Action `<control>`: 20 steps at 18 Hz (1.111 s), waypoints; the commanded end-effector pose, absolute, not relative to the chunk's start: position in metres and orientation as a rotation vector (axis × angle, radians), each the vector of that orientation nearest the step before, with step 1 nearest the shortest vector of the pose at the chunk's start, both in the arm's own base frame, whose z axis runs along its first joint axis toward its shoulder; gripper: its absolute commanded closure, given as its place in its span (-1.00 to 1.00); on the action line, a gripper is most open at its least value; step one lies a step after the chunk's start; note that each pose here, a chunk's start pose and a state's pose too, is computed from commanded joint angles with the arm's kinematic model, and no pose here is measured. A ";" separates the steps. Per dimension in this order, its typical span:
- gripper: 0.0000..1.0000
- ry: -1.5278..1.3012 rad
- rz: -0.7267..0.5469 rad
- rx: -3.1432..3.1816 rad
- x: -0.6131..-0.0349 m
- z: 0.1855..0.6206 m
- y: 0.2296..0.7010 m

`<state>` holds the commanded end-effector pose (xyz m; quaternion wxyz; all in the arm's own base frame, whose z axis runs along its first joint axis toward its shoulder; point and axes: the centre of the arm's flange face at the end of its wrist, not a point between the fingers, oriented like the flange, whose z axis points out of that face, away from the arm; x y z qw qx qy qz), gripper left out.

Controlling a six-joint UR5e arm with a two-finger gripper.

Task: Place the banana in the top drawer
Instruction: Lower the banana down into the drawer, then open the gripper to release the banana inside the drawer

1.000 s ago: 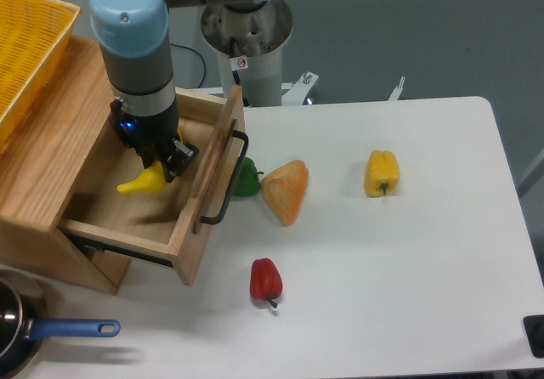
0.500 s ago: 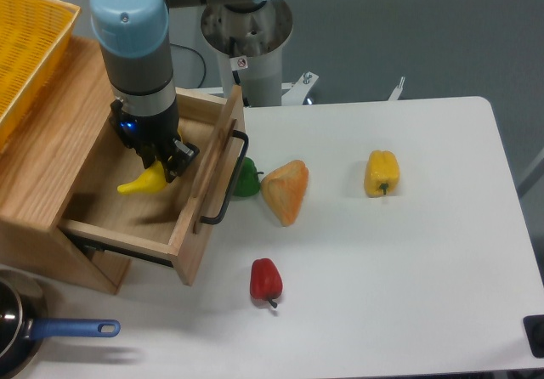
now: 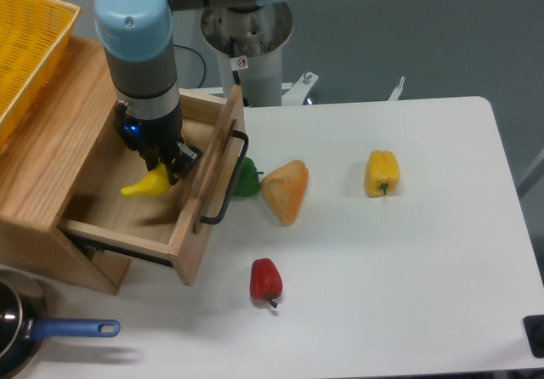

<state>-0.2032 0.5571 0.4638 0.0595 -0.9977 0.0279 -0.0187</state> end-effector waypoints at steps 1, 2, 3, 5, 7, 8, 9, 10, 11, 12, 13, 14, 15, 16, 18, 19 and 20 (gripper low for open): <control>0.17 0.080 -0.058 -3.022 -0.205 0.463 0.557; 0.17 0.080 -0.058 -3.022 -0.205 0.463 0.557; 0.17 0.078 -0.056 -3.021 -0.206 0.463 0.557; 0.17 0.078 -0.056 -3.021 -0.207 0.463 0.556; 0.16 0.089 -0.055 -3.021 -0.212 0.463 0.554; 0.16 0.091 -0.054 -3.021 -0.215 0.463 0.553; 0.16 0.087 -0.052 -3.020 -0.218 0.464 0.551; 0.16 0.091 -0.049 -3.018 -0.220 0.465 0.551; 0.16 0.089 -0.047 -3.017 -0.223 0.465 0.550; 0.16 0.089 -0.047 -3.017 -0.223 0.465 0.550; 0.16 0.089 -0.047 -3.017 -0.223 0.465 0.550; 0.16 0.089 -0.046 -3.016 -0.223 0.466 0.550; 0.16 0.089 -0.049 -3.018 -0.224 0.464 0.551; 0.16 0.089 -0.049 -3.018 -0.224 0.464 0.551; 0.16 0.087 -0.047 -3.017 -0.226 0.463 0.552; 0.15 0.087 -0.046 -3.016 -0.226 0.464 0.552; 0.15 0.089 -0.047 -3.017 -0.225 0.463 0.552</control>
